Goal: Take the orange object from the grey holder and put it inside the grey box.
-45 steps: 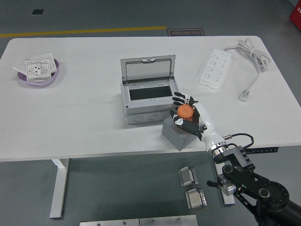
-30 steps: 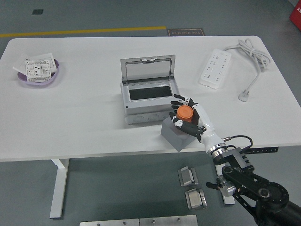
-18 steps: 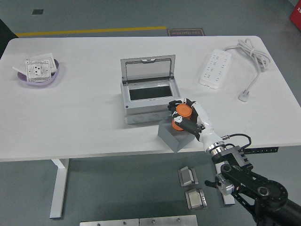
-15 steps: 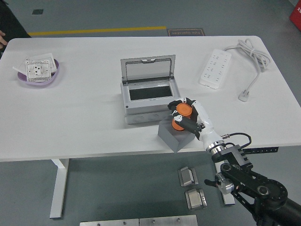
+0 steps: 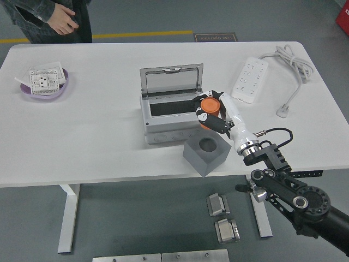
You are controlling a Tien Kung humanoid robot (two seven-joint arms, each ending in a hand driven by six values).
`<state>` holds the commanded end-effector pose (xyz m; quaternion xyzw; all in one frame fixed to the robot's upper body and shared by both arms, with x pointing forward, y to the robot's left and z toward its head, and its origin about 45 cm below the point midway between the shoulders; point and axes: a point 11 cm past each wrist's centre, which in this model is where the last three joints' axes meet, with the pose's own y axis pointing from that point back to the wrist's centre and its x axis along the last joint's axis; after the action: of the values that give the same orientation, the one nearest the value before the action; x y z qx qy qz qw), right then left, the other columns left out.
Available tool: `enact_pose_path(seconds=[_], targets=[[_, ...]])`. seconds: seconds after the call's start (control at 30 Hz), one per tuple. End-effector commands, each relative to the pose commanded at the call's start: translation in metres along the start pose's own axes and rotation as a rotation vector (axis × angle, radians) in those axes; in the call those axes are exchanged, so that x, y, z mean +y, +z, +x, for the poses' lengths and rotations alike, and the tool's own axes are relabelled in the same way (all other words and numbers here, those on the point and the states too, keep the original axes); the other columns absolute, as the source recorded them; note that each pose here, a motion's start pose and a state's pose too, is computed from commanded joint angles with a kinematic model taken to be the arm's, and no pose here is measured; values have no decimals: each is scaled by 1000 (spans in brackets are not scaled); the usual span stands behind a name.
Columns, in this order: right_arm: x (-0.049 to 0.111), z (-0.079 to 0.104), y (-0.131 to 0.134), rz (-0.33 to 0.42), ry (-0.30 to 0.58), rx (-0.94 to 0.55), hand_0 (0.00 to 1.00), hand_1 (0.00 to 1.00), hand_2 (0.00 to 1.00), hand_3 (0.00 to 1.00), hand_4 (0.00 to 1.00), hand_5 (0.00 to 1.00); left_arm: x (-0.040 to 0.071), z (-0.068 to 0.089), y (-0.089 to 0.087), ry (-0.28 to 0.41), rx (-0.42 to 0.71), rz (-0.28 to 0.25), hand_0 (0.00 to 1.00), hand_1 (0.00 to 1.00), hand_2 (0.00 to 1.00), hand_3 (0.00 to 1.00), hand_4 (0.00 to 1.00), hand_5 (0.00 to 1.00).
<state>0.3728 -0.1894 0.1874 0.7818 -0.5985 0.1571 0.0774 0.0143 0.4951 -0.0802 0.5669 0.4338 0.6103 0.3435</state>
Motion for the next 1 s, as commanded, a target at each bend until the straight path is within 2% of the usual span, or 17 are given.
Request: enact_pose_path(seconds=[0.1, 0.13, 0.3, 0.33, 0.5, 0.53, 0.63, 0.77, 1.0], targets=[[-15, -3, -10, 12, -26, 99, 557, 538, 452, 246, 56, 2, 0, 0, 0, 0, -1, 1, 703, 686, 506, 754, 757, 325], [-20, -4, -13, 16, -36, 129, 448, 422, 416, 239, 58, 2, 0, 0, -1, 1, -1, 2, 703, 686, 506, 753, 756, 327], [-43, -17, -23, 18, -112, 318, 448, 422, 416, 239, 58, 2, 0, 2, -1, 4, -2, 4, 703, 686, 506, 753, 756, 327], [-47, -20, -24, 17, -127, 355, 89, 159, 281, 204, 2, 2, 0, 2, -1, 4, -3, 4, 703, 686, 506, 753, 756, 328], [-66, -36, -30, 44, -203, 548, 89, 159, 281, 204, 2, 2, 0, 4, 0, 7, -5, 2, 703, 686, 506, 753, 756, 328], [-70, -39, -31, 50, -217, 581, 40, 127, 244, 183, 2, 2, 0, 4, 0, 7, -6, 2, 703, 686, 506, 754, 756, 328], [-80, -46, -34, 63, -254, 659, 40, 127, 244, 183, 2, 2, 0, 4, 1, 7, -8, 1, 703, 686, 506, 754, 756, 328], [-90, -50, -32, 66, -291, 755, 39, 127, 236, 186, 2, 2, 1, 4, 2, 8, -10, -1, 703, 686, 506, 754, 756, 329], [-96, -47, -22, 65, -323, 841, 52, 131, 238, 192, 2, 2, 1, 4, 4, 7, -11, -4, 703, 686, 507, 754, 756, 332]])
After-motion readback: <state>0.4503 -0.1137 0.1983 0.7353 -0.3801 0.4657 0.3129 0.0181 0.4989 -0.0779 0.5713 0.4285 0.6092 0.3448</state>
